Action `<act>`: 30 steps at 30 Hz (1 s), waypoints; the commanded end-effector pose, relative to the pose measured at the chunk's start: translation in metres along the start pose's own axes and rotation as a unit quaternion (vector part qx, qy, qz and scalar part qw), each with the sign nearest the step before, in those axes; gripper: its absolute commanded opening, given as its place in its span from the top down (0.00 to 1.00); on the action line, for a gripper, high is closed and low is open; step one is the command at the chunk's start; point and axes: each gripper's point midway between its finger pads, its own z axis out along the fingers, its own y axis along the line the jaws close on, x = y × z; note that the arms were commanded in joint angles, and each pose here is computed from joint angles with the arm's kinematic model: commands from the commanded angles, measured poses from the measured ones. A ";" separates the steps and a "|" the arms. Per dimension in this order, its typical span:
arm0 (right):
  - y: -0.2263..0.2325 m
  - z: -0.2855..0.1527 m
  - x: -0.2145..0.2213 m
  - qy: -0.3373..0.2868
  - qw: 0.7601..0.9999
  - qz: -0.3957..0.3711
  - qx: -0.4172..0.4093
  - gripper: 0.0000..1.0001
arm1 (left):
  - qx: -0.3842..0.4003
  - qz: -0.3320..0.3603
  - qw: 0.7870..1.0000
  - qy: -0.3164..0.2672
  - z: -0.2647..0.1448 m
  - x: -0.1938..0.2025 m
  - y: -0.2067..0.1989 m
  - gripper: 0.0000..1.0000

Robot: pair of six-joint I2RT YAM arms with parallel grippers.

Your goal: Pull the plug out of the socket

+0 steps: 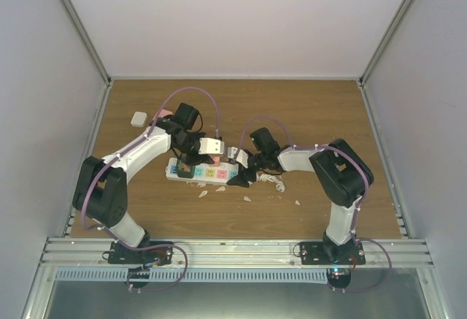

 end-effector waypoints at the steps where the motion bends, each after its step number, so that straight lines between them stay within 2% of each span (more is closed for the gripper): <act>1: 0.002 0.010 0.021 0.037 0.999 0.019 0.006 0.63 | -0.039 0.000 0.998 -0.049 -0.035 -0.018 0.022 0.87; 7: 0.001 0.008 0.019 0.034 0.999 0.019 0.006 0.63 | -0.065 -0.048 0.994 -0.074 -0.066 -0.003 0.038 0.86; 14: 0.000 0.007 0.017 0.035 0.999 0.019 0.005 0.62 | -0.070 -0.158 0.978 -0.113 -0.097 0.034 0.056 0.84; 20: -0.001 0.006 0.015 0.035 0.999 0.015 0.007 0.62 | -0.093 -0.274 0.948 -0.133 -0.119 0.098 0.077 0.84; 27: -0.002 0.005 0.014 0.037 0.999 0.016 0.007 0.61 | -0.105 -0.375 0.909 -0.151 -0.132 0.157 0.098 0.83; 30: -0.002 0.005 0.014 0.037 0.999 0.016 0.007 0.61 | -0.101 -0.399 0.899 -0.147 -0.128 0.179 0.101 0.82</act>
